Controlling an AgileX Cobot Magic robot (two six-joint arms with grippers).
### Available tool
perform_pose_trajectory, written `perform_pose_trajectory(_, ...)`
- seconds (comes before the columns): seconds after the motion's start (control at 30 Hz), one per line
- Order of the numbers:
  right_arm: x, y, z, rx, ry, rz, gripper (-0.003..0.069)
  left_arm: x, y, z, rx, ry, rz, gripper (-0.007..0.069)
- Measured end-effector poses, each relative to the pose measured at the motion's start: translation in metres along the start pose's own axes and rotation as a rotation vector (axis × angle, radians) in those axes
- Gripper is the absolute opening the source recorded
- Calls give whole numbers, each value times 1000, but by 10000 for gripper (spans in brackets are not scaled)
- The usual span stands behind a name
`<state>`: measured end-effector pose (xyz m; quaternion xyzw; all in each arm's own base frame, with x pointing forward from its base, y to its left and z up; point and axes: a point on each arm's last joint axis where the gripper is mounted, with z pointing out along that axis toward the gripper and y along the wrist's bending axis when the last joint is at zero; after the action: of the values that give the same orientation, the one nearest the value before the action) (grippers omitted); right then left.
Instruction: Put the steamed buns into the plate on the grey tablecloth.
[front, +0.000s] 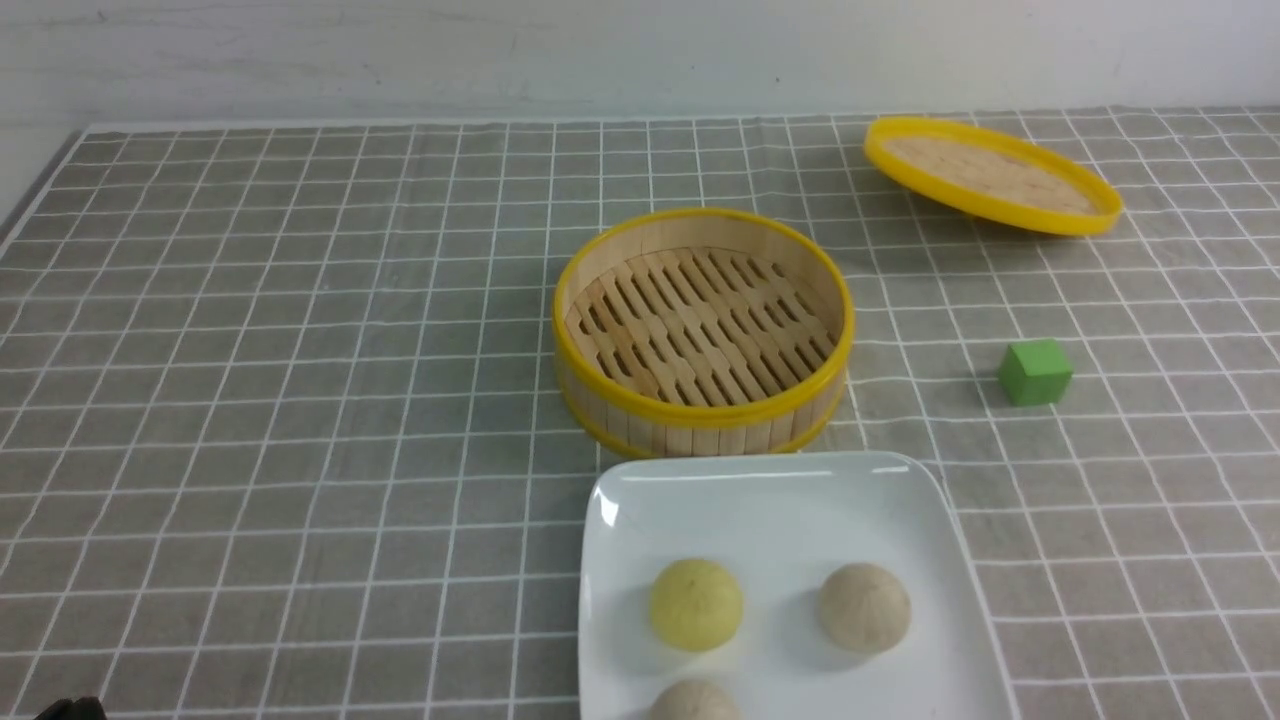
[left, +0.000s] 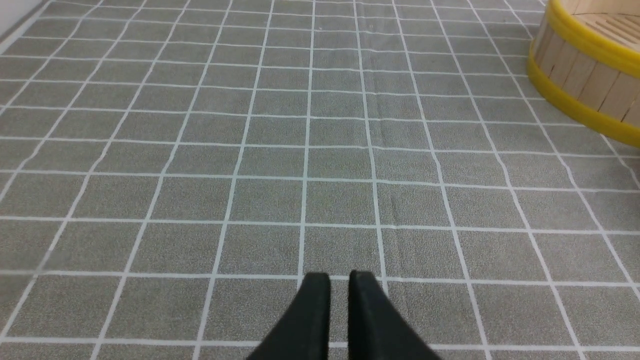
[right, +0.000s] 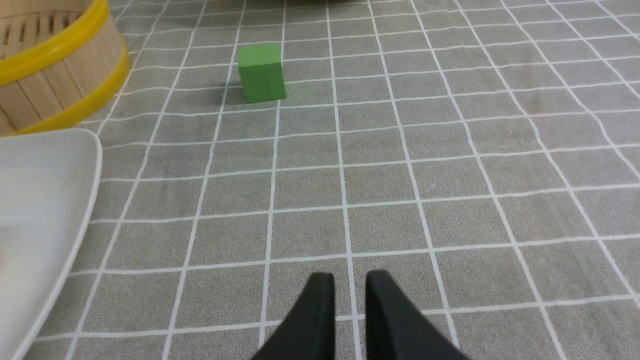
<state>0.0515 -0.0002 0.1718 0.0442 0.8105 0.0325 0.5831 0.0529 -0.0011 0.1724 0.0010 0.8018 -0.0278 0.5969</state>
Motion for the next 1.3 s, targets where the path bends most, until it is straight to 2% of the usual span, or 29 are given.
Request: perform_pose_trajectory(1.3, 0, 0, 0, 0, 0, 1, 150, 0, 0, 0, -1, 2, 3, 108)
